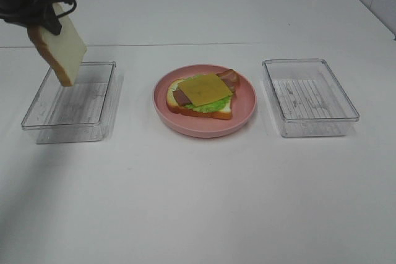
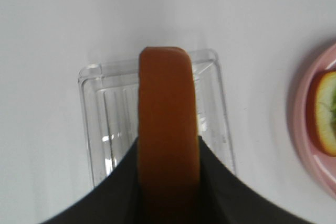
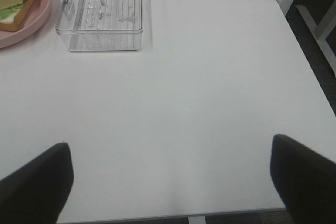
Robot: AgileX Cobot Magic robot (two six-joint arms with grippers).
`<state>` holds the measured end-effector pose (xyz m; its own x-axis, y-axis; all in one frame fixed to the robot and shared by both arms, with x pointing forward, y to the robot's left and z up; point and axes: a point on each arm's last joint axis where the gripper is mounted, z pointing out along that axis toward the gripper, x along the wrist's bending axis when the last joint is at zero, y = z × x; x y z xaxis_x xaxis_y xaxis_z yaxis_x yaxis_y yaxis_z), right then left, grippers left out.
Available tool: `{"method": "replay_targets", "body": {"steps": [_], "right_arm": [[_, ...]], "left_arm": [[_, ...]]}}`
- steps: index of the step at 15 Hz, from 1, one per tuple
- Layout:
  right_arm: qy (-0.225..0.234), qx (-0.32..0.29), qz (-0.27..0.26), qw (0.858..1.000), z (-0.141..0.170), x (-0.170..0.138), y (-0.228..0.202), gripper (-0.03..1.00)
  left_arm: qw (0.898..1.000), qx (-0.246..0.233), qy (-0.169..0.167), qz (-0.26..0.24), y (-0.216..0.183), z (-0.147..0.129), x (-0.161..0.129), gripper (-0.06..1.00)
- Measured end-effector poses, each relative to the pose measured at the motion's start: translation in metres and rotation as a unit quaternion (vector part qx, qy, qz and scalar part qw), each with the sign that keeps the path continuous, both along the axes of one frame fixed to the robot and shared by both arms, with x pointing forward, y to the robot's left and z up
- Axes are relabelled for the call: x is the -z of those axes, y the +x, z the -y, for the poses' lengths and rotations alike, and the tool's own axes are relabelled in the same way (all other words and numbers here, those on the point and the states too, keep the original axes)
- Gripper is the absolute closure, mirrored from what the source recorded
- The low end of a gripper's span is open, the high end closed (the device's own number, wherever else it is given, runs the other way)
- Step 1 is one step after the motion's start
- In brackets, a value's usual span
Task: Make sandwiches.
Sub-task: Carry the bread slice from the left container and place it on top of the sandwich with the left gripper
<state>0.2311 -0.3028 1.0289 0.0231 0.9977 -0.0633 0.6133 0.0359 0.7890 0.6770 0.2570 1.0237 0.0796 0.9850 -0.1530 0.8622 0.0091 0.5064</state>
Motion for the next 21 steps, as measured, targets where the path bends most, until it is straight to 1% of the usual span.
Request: {"method": "replay_targets", "body": {"steps": [1,2,3,4,5,6,7,8,9,10,11,12,13,15,16,17,18,20,21], "right_arm": [[0.0,0.0,0.0,1.0,0.0,0.0,0.0,-0.02],[0.0,0.0,0.0,1.0,0.0,0.0,0.0,-0.02],[0.0,0.0,0.0,1.0,0.0,0.0,0.0,-0.02],[0.0,0.0,0.0,1.0,0.0,0.0,0.0,-0.02],[0.0,0.0,0.0,1.0,0.0,0.0,0.0,-0.02],[0.0,0.0,0.0,1.0,0.0,0.0,0.0,-0.02],[0.0,0.0,0.0,1.0,0.0,0.0,0.0,-0.02],[0.0,0.0,0.0,1.0,0.0,0.0,0.0,-0.02],[0.0,0.0,0.0,1.0,0.0,0.0,0.0,-0.02],[0.0,0.0,0.0,1.0,0.0,0.0,0.0,-0.02],[0.0,0.0,0.0,1.0,0.0,0.0,0.0,-0.02],[0.0,0.0,0.0,1.0,0.0,0.0,0.0,-0.02],[0.001,0.001,0.0,1.0,0.0,0.0,0.0,-0.02],[0.001,0.001,0.0,1.0,0.0,0.0,0.0,-0.02],[0.001,0.001,0.0,1.0,0.0,0.0,0.0,-0.02],[0.001,0.001,0.0,1.0,0.0,0.0,0.0,-0.02],[0.001,0.001,0.0,1.0,0.0,0.0,0.0,-0.02],[0.001,0.001,0.0,1.0,0.0,0.0,0.0,-0.02],[0.001,0.001,0.0,1.0,0.0,0.0,0.0,-0.02]], "left_arm": [[1.0,0.004,-0.006,0.021,-0.004,0.009,-0.018,0.75],[0.999,0.007,-0.011,0.031,-0.006,0.014,-0.026,0.75],[0.997,0.026,-0.039,0.064,-0.013,0.038,-0.053,0.75],[0.996,0.031,-0.051,0.07,-0.014,0.045,-0.057,0.75],[0.994,0.041,-0.07,0.078,-0.016,0.058,-0.06,0.75],[0.991,0.064,-0.092,0.079,-0.019,0.077,-0.06,0.75],[0.989,0.073,-0.098,0.08,-0.02,0.083,-0.06,0.75],[0.986,0.091,-0.112,0.079,-0.021,0.097,-0.056,0.75],[0.983,0.108,-0.129,0.073,-0.023,0.111,-0.052,0.75],[0.978,0.128,-0.151,0.06,-0.023,0.129,-0.041,0.75],[0.975,0.138,-0.166,0.049,-0.023,0.139,-0.032,0.75],[0.974,0.141,-0.174,0.044,-0.023,0.143,-0.027,0.75],[0.968,0.148,-0.203,0.028,-0.019,0.153,-0.013,0.75],[0.958,0.16,-0.236,0.012,-0.014,0.163,0.008,0.75],[0.957,0.16,-0.242,0.008,-0.012,0.164,0.014,0.75],[0.953,0.158,-0.259,0.0,-0.01,0.168,0.024,0.75],[0.95,0.154,-0.273,-0.015,-0.006,0.171,0.042,0.75],[0.949,0.145,-0.279,-0.039,-0.001,0.174,0.069,0.75],[0.949,0.143,-0.279,-0.044,-0.001,0.174,0.074,0.75]]}}
